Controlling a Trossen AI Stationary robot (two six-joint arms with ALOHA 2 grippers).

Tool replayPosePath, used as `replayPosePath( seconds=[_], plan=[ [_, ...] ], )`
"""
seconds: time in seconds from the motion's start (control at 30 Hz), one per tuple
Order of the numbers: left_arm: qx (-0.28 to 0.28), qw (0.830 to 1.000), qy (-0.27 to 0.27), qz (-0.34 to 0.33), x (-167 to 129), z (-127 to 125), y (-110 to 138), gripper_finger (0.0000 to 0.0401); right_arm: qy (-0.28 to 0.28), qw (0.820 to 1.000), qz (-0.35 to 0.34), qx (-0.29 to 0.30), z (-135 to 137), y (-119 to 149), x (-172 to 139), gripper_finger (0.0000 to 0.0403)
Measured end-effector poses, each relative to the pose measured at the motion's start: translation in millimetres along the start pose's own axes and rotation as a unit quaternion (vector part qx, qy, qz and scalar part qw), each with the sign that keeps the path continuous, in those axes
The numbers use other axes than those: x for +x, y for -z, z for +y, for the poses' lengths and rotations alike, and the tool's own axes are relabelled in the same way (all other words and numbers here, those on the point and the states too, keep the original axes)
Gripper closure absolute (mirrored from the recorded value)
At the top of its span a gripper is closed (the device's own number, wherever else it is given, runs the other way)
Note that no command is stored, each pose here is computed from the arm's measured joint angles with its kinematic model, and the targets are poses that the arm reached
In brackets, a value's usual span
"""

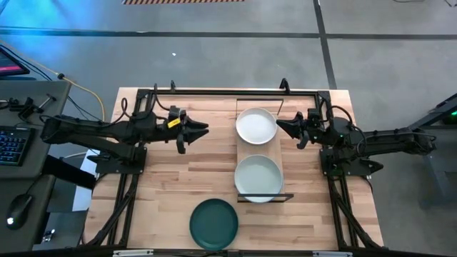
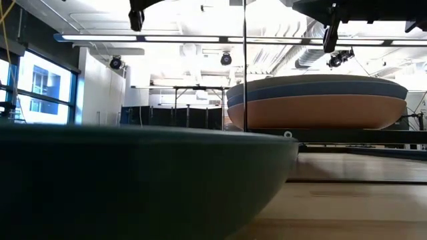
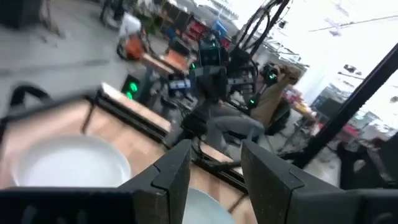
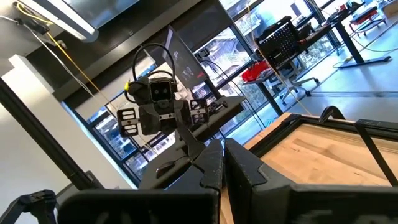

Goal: Place and stack plates onto a shelf
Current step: Stack the dark green plate on top of the gray plate on the shelf

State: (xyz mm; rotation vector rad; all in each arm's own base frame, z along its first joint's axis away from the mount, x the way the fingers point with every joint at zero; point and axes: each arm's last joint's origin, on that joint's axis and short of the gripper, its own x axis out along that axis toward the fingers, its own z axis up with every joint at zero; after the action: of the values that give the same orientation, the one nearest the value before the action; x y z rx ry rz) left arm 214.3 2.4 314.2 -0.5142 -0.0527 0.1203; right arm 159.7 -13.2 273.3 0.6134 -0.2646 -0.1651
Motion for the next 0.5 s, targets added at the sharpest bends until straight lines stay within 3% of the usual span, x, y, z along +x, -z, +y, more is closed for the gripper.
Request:
replayPosePath(
  seconds=[0.23,0.37,0.5],
  plan=[
    [-0.064,0.985,0.035,0.155,7.1,-11.0,31.8,0.027,0.0,1.0,0.0,0.0,0.0,0.0,0.0,0.0403],
    [-0.079,0.961,0.072,0.254,13.0,-31.9,69.7,0.027,0.0,1.0,0.001,-0.001,-0.1,0.1,0.0,0.0403],
    [-0.049,0.93,0.1,0.35,14.6,-52.8,117.0,0.027,0.002,1.0,0.003,-0.002,-0.4,0.5,0.0,0.0403]
  ],
)
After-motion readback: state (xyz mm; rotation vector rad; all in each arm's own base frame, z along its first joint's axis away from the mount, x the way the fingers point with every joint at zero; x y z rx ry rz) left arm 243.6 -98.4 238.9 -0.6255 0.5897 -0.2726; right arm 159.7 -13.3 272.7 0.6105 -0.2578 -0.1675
